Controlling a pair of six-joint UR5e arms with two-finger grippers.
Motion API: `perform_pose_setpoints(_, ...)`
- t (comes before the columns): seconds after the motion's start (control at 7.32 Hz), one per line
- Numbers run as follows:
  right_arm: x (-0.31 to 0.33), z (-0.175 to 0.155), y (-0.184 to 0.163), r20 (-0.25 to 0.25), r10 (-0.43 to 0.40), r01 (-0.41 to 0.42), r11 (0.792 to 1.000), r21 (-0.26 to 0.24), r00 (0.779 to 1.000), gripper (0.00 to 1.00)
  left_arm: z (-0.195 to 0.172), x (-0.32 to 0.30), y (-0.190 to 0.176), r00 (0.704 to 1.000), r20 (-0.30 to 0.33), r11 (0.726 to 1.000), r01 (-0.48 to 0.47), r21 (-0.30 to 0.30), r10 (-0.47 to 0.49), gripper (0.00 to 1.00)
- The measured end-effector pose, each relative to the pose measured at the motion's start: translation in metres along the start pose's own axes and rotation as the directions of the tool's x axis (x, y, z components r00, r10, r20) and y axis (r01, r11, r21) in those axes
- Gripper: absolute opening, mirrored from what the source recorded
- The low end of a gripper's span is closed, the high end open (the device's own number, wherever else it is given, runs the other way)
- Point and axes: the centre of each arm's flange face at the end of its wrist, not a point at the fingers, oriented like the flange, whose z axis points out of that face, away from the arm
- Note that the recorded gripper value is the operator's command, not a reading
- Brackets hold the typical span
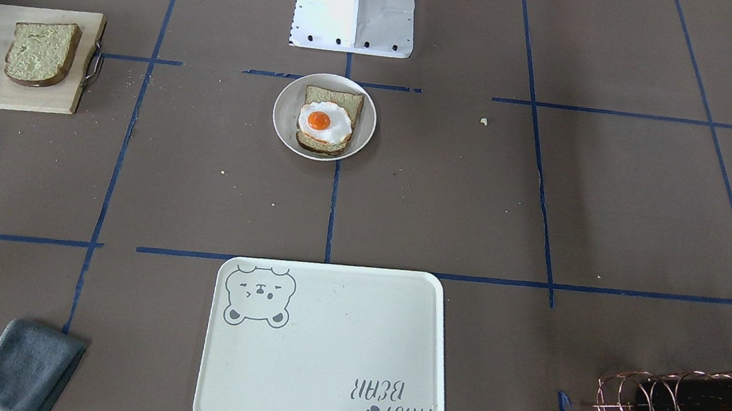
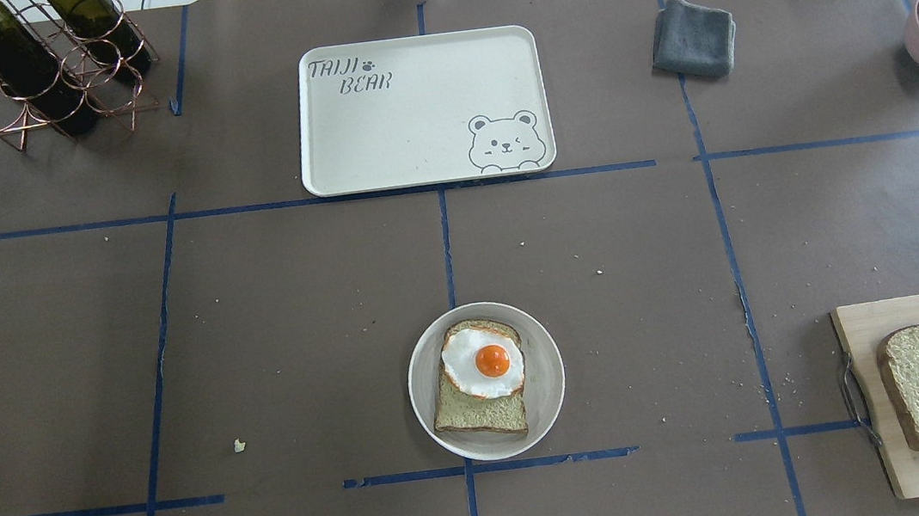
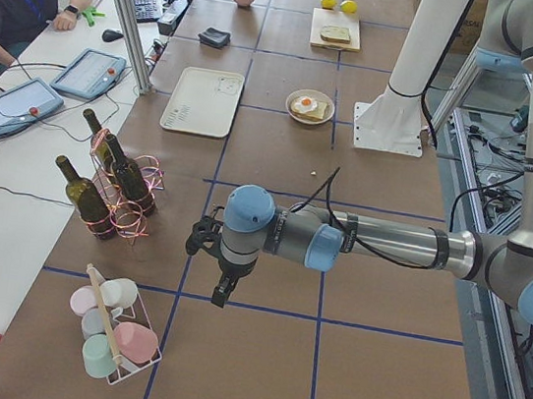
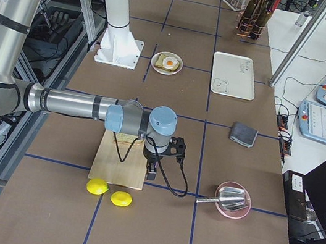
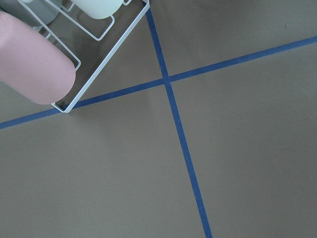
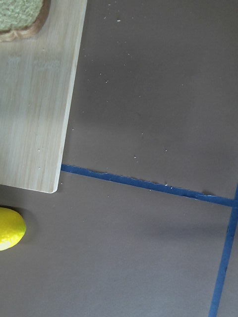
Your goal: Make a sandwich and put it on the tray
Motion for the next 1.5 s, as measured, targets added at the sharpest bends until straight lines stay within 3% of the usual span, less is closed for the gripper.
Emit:
perform_pose_setpoints(0.55, -0.006, -0.005, -0.005, 0.024, -0.012, 0.012, 1.000, 0.017, 1.000, 1.00, 0.002, -0.002, 0.002, 1.000, -0.005, 1.000, 0.006, -0.005, -0.006, 1.00)
perform_pose_setpoints(0.96, -0.022, -0.016, -0.026, 0.034, -0.126, 0.120, 0.984, 0.129, 0.991, 1.00, 0.002, -0.001, 0.002, 1.000, -0.007, 1.000, 0.006, -0.003, -0.006, 1.00)
perform_pose_setpoints(1.37, -0.032, -0.024, -0.041, 0.030, -0.190, 0.181, 0.966, 0.187, 0.981, 1.00, 0.001, 0.000, 0.001, 1.000, -0.007, 1.000, 0.003, -0.001, -0.003, 1.00)
perform_pose_setpoints(1.5, -0.038, -0.027, -0.041, 0.054, -0.194, 0.179, 0.961, 0.209, 0.979, 1.00, 0.001, 0.000, 0.001, 1.000, -0.007, 1.000, 0.003, 0.000, -0.003, 1.00)
